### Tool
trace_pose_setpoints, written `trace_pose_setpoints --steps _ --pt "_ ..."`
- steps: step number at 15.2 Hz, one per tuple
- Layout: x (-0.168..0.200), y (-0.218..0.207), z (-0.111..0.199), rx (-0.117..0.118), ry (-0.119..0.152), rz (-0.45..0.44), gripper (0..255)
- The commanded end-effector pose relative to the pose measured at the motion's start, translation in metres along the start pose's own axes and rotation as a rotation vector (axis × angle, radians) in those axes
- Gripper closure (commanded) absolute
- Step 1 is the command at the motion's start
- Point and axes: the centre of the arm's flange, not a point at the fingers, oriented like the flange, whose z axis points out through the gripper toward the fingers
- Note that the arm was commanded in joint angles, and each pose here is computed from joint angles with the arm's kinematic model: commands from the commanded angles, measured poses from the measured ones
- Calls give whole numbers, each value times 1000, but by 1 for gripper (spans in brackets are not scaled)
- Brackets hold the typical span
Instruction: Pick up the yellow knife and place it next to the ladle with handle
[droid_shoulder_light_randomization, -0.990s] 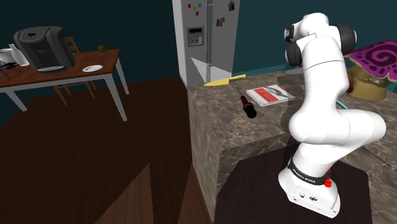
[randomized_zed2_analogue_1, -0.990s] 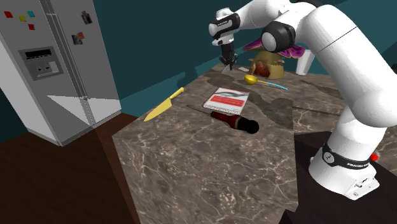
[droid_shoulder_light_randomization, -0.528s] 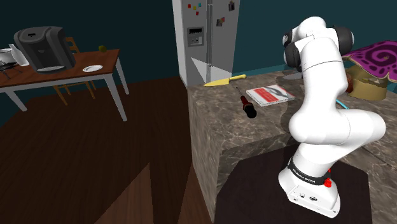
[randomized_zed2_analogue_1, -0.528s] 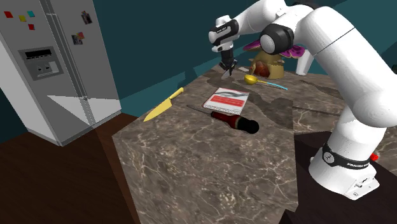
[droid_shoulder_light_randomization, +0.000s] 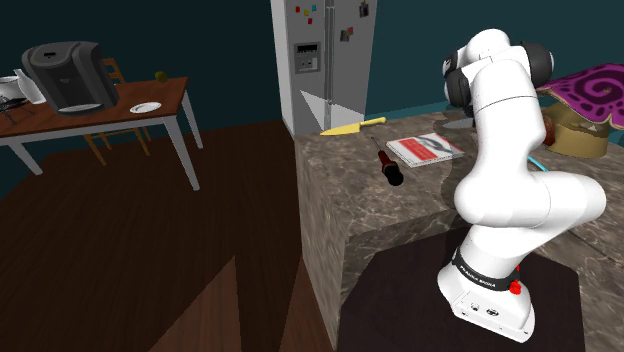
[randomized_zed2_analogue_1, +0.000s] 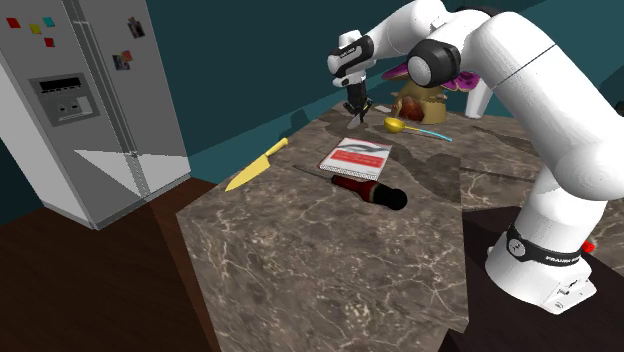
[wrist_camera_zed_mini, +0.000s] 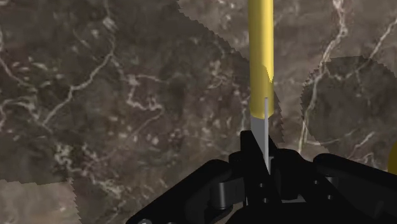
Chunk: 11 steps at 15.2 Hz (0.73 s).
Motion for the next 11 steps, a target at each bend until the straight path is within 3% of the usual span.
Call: trace_pose_setpoints --steps 1,2,3,8,11 --pt "0 0 0 0 0 0 255" --pt "0 0 0 0 0 0 255" --pt "0 0 0 0 0 0 0" --pt "0 0 0 0 0 0 0" --pt "0 0 -40 0 0 0 0"
